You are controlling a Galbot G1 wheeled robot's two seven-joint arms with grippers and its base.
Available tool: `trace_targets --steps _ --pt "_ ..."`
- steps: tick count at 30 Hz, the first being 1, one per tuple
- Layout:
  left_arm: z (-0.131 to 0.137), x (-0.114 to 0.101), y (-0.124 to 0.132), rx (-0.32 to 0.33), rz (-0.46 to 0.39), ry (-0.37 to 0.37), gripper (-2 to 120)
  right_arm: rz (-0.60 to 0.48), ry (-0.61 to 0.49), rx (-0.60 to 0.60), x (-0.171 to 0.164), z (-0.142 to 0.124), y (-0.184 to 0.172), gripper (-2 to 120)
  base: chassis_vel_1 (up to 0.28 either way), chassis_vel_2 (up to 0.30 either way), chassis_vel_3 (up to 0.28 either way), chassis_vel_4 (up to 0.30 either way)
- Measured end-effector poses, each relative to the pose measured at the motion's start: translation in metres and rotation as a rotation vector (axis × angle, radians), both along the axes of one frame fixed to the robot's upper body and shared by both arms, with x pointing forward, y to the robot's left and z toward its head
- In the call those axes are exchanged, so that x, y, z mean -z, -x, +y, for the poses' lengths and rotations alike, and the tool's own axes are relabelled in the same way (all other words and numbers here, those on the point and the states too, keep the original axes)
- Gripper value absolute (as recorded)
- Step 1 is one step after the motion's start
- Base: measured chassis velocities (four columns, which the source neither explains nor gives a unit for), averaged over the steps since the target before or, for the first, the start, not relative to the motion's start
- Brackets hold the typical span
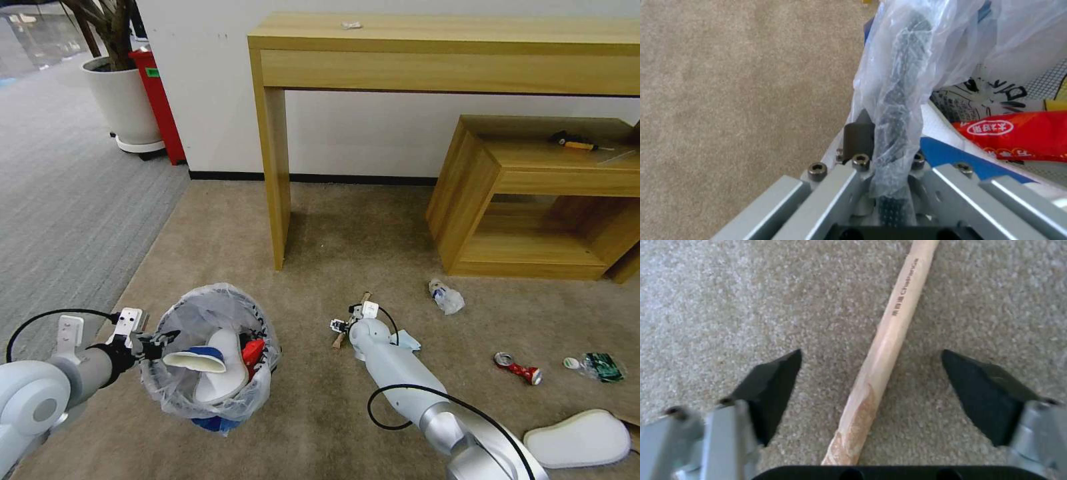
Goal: Pick up the trash bin and place the garbage on the floor into it.
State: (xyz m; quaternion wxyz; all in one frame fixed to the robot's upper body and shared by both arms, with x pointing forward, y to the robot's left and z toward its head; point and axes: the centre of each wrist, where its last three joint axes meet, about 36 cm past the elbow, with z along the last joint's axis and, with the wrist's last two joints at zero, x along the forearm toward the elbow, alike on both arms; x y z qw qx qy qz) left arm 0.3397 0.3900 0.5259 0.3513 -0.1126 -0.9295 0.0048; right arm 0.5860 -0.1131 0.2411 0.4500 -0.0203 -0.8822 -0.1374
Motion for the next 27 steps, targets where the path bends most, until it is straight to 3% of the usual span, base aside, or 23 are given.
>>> trace_targets --steps 1,3,11,14,18,22,27 --pt "0.000 0.000 0.000 0.000 0.000 0.000 0 0.000 0.000 0.000 0.000 0.000 0.000 78 0.000 0.000 0.000 0.000" --pt "0.000 -0.002 -0.001 0.001 -0.002 0.001 0 0.005 -0.004 -0.008 0.002 0.002 0.001 67 0.000 0.000 0.000 0.000" --pt "0.000 -0.002 -0.001 0.000 -0.004 0.003 0 0.011 -0.009 -0.014 0.005 0.002 0.002 41 0.000 0.000 0.000 0.000" --pt "0.001 -0.002 -0.001 -0.001 -0.004 0.004 0 0.016 -0.009 -0.011 0.008 0.001 0.003 25 0.000 0.000 0.000 0.000" --pt "0.001 -0.003 -0.001 0.000 -0.006 0.006 0 0.022 -0.016 -0.006 0.010 -0.001 0.004 11 0.000 0.000 0.000 0.000" --pt "0.000 -0.003 -0.002 0.000 -0.006 0.006 0 0.027 -0.022 0.000 0.014 -0.004 0.004 0 0.000 0.000 0.000 0.000" --pt "0.000 -0.003 -0.001 0.001 -0.007 0.007 0 0.008 -0.017 -0.001 0.014 -0.008 0.007 0 0.000 0.000 0.000 0.000"
